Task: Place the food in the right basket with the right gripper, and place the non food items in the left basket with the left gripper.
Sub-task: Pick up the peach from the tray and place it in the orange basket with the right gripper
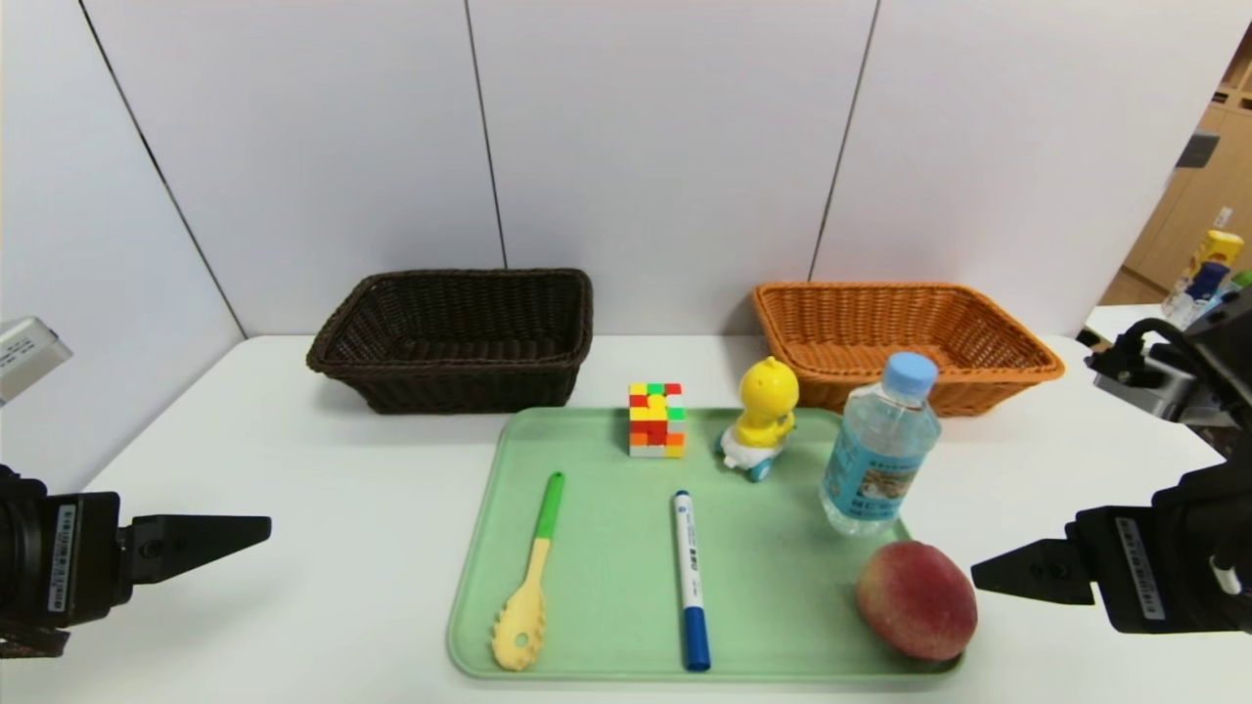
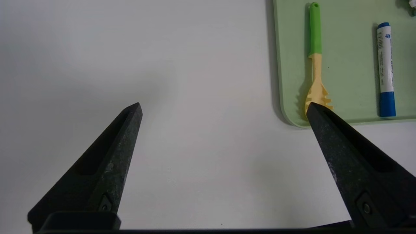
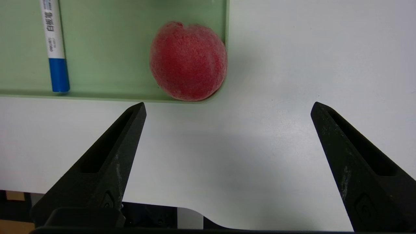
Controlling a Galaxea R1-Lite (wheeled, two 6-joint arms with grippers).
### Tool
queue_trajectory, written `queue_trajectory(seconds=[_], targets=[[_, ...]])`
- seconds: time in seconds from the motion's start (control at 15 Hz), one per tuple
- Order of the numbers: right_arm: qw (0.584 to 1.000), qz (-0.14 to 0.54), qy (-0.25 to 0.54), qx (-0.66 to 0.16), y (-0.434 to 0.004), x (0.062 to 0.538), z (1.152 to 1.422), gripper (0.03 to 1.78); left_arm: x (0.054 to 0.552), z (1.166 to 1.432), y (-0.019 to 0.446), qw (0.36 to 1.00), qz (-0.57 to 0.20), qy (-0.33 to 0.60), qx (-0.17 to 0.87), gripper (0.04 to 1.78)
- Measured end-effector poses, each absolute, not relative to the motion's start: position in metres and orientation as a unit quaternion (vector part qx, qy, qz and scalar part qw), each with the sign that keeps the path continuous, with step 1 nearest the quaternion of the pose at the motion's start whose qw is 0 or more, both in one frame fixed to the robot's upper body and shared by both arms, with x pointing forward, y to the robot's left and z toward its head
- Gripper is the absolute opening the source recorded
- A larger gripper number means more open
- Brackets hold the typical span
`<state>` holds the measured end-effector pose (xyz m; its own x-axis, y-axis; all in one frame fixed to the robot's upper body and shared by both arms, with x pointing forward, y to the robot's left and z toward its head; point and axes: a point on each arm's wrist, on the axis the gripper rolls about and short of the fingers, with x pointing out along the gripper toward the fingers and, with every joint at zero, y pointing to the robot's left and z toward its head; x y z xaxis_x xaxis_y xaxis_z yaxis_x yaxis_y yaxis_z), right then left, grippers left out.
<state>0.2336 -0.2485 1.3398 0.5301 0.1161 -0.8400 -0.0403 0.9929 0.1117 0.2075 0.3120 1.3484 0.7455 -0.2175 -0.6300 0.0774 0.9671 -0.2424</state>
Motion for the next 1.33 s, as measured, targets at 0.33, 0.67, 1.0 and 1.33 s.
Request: queue_trajectory(seconds=[0.33,0.67,1.0,1.33], targets=[[0.889,0.061,0.451,0.052,-0.237,0.25,1.311,1.75,0.206,1.347,0.312,0.928,-0.083,0.348,-0.1,1.78],[0.876,0.06,0.477,0.031,-0.225,0.259,1.296,1.75,0.206,1.346,0.312,0.927,-0.083,0.351,-0.1,1.78],[0.872,0.047,0.487,0.002,-0.211,0.269,1.285,1.75,0.206,1.344,0.312,0.926,-0.083,0.354,-0.1,1.78],[0.869,0.044,0.493,-0.008,-0.199,0.28,1.28,1.75,0.204,1.342,0.312,0.925,-0.084,0.356,-0.1,1.78]])
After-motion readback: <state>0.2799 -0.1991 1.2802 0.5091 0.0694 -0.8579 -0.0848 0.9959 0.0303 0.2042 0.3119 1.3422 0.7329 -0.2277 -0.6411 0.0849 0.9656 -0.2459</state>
